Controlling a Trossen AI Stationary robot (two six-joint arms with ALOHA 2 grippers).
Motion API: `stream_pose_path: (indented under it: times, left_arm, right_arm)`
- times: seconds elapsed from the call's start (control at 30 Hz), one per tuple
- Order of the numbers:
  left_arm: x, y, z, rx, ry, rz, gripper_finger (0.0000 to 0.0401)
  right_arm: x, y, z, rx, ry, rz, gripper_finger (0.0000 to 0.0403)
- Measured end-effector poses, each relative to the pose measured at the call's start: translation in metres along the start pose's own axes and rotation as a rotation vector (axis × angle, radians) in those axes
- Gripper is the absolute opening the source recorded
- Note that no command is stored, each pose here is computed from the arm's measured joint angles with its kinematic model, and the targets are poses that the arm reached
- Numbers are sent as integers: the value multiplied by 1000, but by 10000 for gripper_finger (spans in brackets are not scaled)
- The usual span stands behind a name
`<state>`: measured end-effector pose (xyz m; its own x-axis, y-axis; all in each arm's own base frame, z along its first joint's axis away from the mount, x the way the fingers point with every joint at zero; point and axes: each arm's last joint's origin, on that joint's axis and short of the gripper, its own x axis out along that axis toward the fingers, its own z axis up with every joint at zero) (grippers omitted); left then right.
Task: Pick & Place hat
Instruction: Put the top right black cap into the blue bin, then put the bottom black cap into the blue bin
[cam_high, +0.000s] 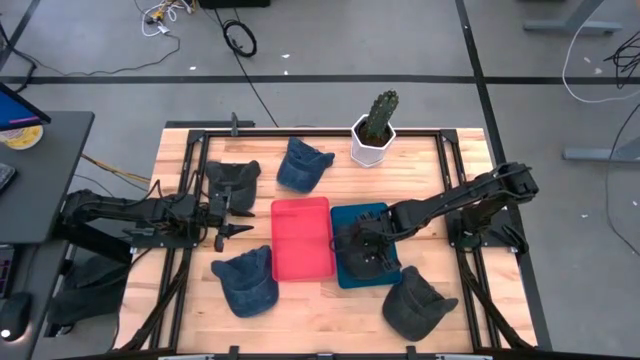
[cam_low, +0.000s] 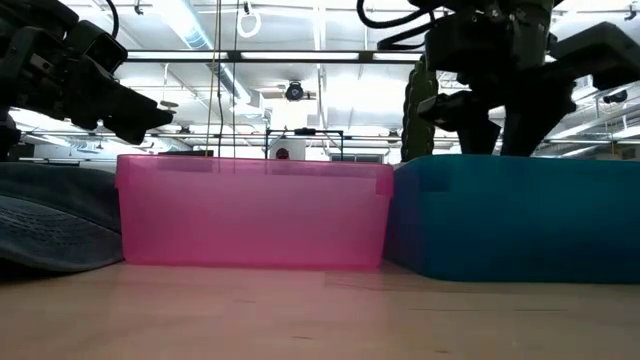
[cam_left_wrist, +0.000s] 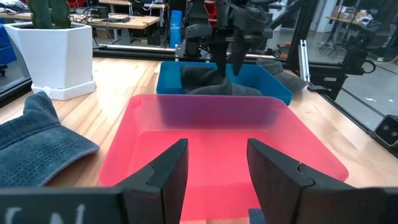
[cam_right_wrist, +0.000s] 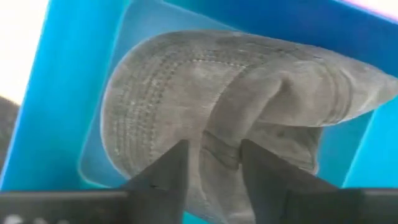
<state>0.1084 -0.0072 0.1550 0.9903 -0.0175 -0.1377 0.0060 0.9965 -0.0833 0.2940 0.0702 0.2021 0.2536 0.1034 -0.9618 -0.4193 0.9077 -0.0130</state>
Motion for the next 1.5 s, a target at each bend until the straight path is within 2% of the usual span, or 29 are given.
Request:
stream_pose_path:
  times: [0.13, 0.23, 0.5, 0.6, 0.7, 0.93, 1.07, 1.17, 1.3, 1.43, 1.5]
  left_arm:
    - [0, 0, 0, 0, 0, 0, 170]
    - [0, 0, 0, 0, 0, 0, 170]
    - [0, 0, 0, 0, 0, 0, 170]
    - [0, 0, 0, 0, 1, 0, 170]
    - [0, 0, 0, 0, 0, 0, 170]
    - [0, 0, 0, 0, 1, 0, 170]
    - [0, 0, 0, 0, 1, 0, 170]
    - [0, 0, 0, 0, 0, 0, 170]
    - [0, 0, 0, 0, 1, 0, 170]
    - [0, 0, 0, 0, 0, 0, 170]
    - [0, 0, 0, 0, 1, 0, 170]
  right_arm:
    - [-7, 0, 1, 14, 25, 4, 208]
    - [-23, 0, 9, 83, 39, 6, 235]
    - [-62, 1, 21, 600, 72, -2, 262]
    - [-65, 9, 19, 753, 99, 12, 262]
    - [-65, 22, 20, 847, 117, 27, 263]
    - [-67, 70, 22, 864, 116, 9, 263]
    - [-68, 96, 19, 942, 100, -40, 262]
    - [-69, 117, 14, 1008, 108, -61, 259]
    - [-65, 144, 3, 1028, 136, -70, 250]
    - [-52, 161, -13, 1095, 171, -104, 239]
    - [-45, 167, -17, 1118, 169, -86, 234]
